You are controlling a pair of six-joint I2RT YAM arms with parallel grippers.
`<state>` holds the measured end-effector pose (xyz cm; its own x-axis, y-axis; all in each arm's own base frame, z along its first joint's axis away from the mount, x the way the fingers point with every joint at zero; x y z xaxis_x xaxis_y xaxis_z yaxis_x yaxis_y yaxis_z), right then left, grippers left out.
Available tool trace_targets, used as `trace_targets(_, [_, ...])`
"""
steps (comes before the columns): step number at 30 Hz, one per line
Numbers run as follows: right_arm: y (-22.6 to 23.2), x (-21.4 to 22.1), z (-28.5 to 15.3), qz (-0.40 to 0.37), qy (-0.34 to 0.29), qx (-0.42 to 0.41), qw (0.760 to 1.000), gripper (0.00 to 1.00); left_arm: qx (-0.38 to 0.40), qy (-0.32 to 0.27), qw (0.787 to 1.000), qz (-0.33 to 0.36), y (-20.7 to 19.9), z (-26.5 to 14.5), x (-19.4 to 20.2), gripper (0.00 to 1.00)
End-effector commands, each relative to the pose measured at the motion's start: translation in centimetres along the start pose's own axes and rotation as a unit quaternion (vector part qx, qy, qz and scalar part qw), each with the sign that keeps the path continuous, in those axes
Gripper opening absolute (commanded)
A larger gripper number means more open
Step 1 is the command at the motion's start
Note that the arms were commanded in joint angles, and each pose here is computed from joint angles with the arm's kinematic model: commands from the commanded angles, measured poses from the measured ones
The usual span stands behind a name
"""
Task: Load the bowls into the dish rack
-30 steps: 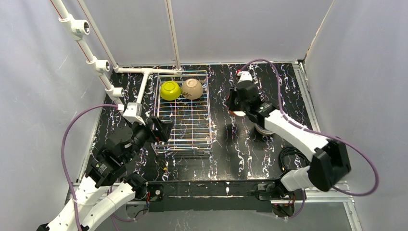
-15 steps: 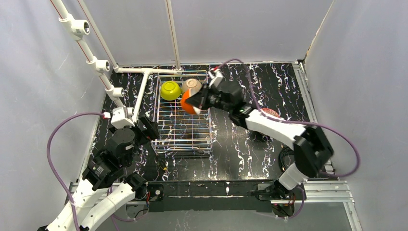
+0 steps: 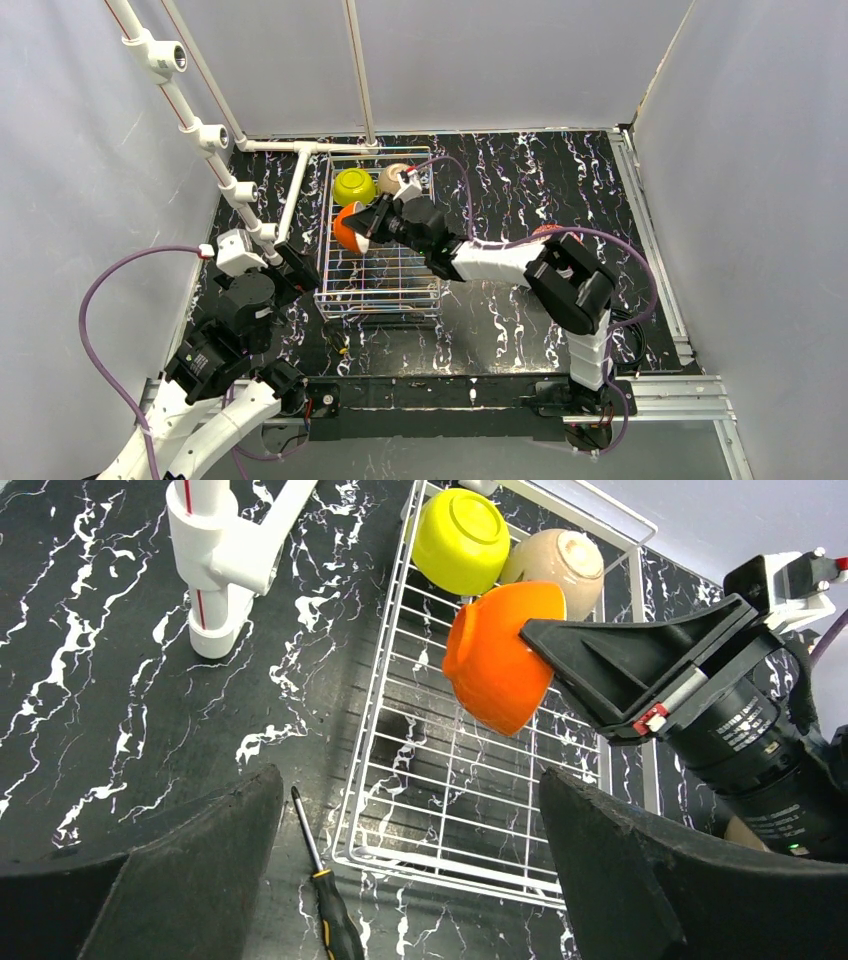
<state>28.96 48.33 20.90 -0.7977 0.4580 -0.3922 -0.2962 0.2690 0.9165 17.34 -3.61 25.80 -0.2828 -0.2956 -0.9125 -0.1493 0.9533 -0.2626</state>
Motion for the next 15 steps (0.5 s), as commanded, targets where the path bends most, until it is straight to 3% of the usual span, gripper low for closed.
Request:
trace_targets(1, [5.5,-3.4,1.6,0.017,-0.123,-0.074,0.99,0.01,-0.027,-0.01,1.0,-0.003,0.8,-0.2,-0.7,0.98])
trace_targets(9, [2.9,-3.9,3.1,0.034,-0.24,-0.018,0.97,0.01,-0.144,-0.077,0.986,-0.035,5.7,-2.4,-3.8,0.98])
trace_targets(15, [2.2,-4.7,3.6,0.031,-0.316,-0.007,0.948,0.01,-0.126,-0.104,0.986,-0.045,6.0,-3.4,-5.0,0.98])
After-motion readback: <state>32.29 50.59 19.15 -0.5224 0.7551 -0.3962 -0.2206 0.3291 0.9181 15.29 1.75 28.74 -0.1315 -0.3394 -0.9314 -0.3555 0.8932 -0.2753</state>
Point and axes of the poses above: each gripper's point midway between its finger pads, its own z axis out along the fingers, its own y axis along the line the jaws close on, x = y × z, the point moved 2 cm from there along -z, back along the fingers, and after that the axes turned 7 degrees about z, right-handed, at the moved point
